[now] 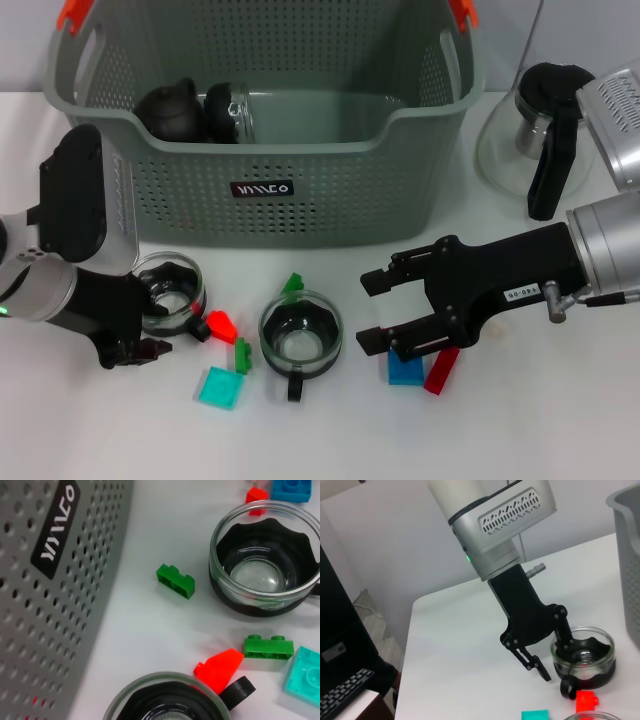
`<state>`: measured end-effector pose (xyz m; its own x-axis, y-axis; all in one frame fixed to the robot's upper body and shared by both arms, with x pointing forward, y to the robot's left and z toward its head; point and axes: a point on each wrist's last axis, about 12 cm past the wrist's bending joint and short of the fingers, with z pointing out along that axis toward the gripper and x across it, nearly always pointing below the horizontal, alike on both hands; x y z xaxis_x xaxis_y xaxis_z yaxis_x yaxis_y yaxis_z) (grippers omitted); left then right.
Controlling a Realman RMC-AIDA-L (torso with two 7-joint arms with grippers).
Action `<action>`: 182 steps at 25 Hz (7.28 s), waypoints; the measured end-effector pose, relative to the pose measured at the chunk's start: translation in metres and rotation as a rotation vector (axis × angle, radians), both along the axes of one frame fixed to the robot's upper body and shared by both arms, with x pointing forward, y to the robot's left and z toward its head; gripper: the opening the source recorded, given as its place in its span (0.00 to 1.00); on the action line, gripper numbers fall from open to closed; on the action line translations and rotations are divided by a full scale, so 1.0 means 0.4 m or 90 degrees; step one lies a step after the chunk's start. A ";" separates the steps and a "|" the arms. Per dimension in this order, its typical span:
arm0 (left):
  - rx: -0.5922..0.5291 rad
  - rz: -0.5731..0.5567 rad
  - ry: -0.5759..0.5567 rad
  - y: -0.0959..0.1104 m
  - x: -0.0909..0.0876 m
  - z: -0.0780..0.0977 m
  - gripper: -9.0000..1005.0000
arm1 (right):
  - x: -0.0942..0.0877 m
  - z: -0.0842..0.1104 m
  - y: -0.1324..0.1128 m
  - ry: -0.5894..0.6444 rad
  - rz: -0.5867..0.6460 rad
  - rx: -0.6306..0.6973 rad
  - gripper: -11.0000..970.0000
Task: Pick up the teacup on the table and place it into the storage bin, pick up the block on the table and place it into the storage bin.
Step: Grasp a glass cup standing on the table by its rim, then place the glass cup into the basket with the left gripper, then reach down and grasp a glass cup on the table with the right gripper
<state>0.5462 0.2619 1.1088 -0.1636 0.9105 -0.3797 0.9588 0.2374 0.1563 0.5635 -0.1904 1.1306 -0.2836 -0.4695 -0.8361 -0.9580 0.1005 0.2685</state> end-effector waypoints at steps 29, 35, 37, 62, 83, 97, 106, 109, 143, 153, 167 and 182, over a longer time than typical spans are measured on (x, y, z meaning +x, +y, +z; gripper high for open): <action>-0.533 -0.047 0.033 -0.002 -0.045 0.274 0.06 | -0.002 0.000 -0.057 0.000 -0.022 -0.003 0.80; -0.641 0.044 -0.077 -0.047 0.063 0.377 0.06 | -0.006 0.001 -0.080 0.015 -0.029 0.006 0.80; -0.602 0.138 -0.093 -0.067 0.131 0.375 0.06 | -0.007 -0.001 -0.082 0.019 -0.031 0.006 0.80; -0.146 0.350 -0.081 -0.258 0.352 0.238 0.06 | -0.004 0.003 -0.088 0.045 -0.034 -0.013 0.80; -0.119 0.327 -0.126 -0.311 0.360 0.144 0.07 | -0.004 -0.004 -0.078 0.047 -0.029 -0.024 0.80; -0.123 0.331 -0.134 -0.314 0.362 0.142 0.20 | -0.005 -0.005 -0.080 0.047 -0.031 -0.023 0.80; -0.135 0.338 -0.142 -0.310 0.366 0.158 0.39 | -0.009 -0.009 -0.083 0.049 -0.032 -0.024 0.80; -0.167 0.358 -0.157 -0.298 0.371 0.199 0.47 | -0.009 -0.009 -0.084 0.046 -0.032 -0.023 0.80; -0.319 -0.068 0.061 -0.063 -0.068 0.211 0.74 | -0.005 -0.011 -0.095 0.035 -0.031 -0.016 0.80; -0.501 0.105 0.074 0.077 -0.085 0.074 0.74 | 0.000 0.009 0.005 -0.050 0.121 -0.047 0.80; -0.616 0.244 0.046 0.142 -0.111 0.001 0.87 | 0.046 0.019 0.195 -0.176 0.255 -0.215 0.80; -0.630 0.242 0.037 0.137 -0.104 0.006 0.88 | 0.032 -0.052 0.280 -0.261 0.255 -0.294 0.80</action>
